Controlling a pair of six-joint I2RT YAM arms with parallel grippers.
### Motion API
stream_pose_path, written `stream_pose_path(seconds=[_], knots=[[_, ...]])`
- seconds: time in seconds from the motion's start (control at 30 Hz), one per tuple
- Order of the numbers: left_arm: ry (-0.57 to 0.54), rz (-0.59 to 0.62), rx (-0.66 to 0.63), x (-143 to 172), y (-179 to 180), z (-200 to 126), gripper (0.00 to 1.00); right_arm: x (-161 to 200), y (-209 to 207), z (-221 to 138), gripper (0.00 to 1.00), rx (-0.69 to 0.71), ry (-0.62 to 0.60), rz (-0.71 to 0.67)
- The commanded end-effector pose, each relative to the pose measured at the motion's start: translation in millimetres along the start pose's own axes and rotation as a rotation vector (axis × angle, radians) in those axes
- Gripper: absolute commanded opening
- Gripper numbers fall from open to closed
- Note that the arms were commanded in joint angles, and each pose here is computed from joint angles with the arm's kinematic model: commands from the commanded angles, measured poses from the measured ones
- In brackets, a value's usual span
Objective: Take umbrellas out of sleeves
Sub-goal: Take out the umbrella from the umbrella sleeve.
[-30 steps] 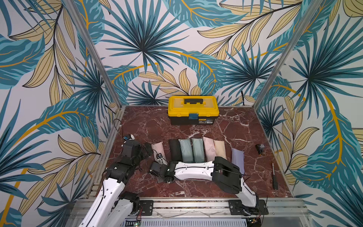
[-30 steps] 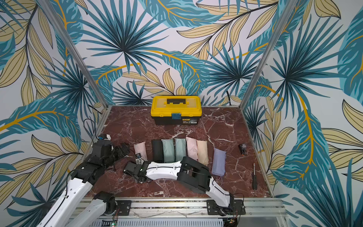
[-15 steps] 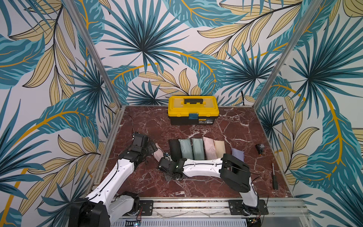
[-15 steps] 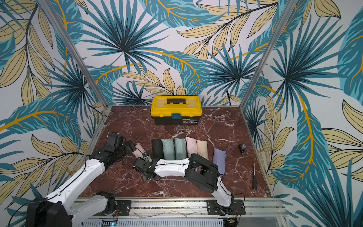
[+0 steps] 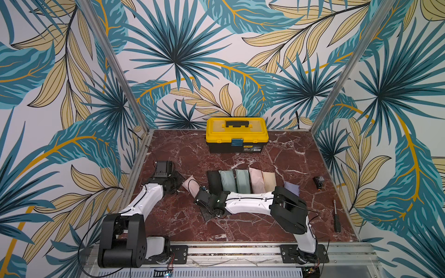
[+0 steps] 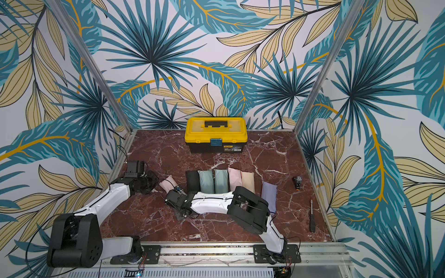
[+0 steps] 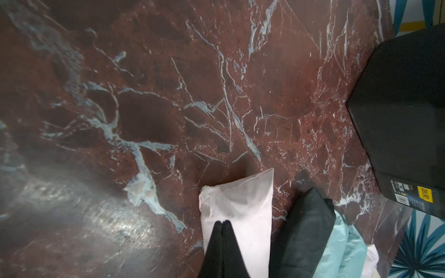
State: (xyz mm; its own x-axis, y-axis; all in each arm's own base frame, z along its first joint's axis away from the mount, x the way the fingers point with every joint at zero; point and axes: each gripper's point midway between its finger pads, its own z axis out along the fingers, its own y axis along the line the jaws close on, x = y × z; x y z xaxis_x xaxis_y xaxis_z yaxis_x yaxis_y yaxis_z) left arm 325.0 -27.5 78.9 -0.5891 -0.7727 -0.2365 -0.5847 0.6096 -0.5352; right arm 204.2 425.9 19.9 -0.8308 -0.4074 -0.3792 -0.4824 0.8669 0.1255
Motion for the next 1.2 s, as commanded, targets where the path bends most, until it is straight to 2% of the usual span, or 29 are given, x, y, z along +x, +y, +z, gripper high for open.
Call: stream_pose_path(seconds=[0.0, 0.1, 0.3, 0.33, 0.37, 0.57, 0.9, 1.0, 1.07, 1.17], knots=[[-0.007, -0.023, 0.058, -5.1, -9.6, -1.6, 0.00, 16.0, -12.3, 5.9, 0.00, 0.031, 0.071, -0.022], [-0.005, -0.038, 0.046, -3.4, -5.0, -1.4, 0.03, 15.7, -13.5, 5.9, 0.00, 0.029, 0.070, -0.014], [0.048, -0.075, -0.021, 4.9, 6.4, 3.6, 0.35, 18.3, -14.9, 8.4, 0.00, 0.025, 0.071, -0.002], [0.055, -0.087, -0.031, 6.8, 9.2, 5.6, 0.45, 18.7, -15.4, 8.8, 0.00, 0.026, 0.069, 0.000], [0.063, -0.094, -0.044, 8.4, 12.2, 7.7, 0.48, 18.8, -16.1, 9.6, 0.00, 0.025, 0.069, 0.004], [0.090, -0.103, -0.077, 10.5, 17.6, 18.1, 0.47, 18.6, -13.3, 12.2, 0.00, 0.012, 0.066, 0.018], [0.070, -0.111, -0.086, -2.3, 14.0, 23.5, 0.32, 18.8, -10.9, 13.9, 0.00, -0.001, 0.068, 0.012], [0.053, -0.119, -0.082, -7.7, 13.8, 22.3, 0.33, 19.0, -10.8, 14.7, 0.00, 0.000, 0.069, 0.012], [0.056, -0.124, -0.083, -8.4, 13.4, 23.8, 0.41, 19.6, -10.7, 15.5, 0.00, -0.001, 0.072, 0.011], [0.079, -0.137, -0.072, -5.8, 11.7, 28.1, 0.41, 19.2, -9.3, 14.9, 0.00, -0.007, 0.073, 0.010]])
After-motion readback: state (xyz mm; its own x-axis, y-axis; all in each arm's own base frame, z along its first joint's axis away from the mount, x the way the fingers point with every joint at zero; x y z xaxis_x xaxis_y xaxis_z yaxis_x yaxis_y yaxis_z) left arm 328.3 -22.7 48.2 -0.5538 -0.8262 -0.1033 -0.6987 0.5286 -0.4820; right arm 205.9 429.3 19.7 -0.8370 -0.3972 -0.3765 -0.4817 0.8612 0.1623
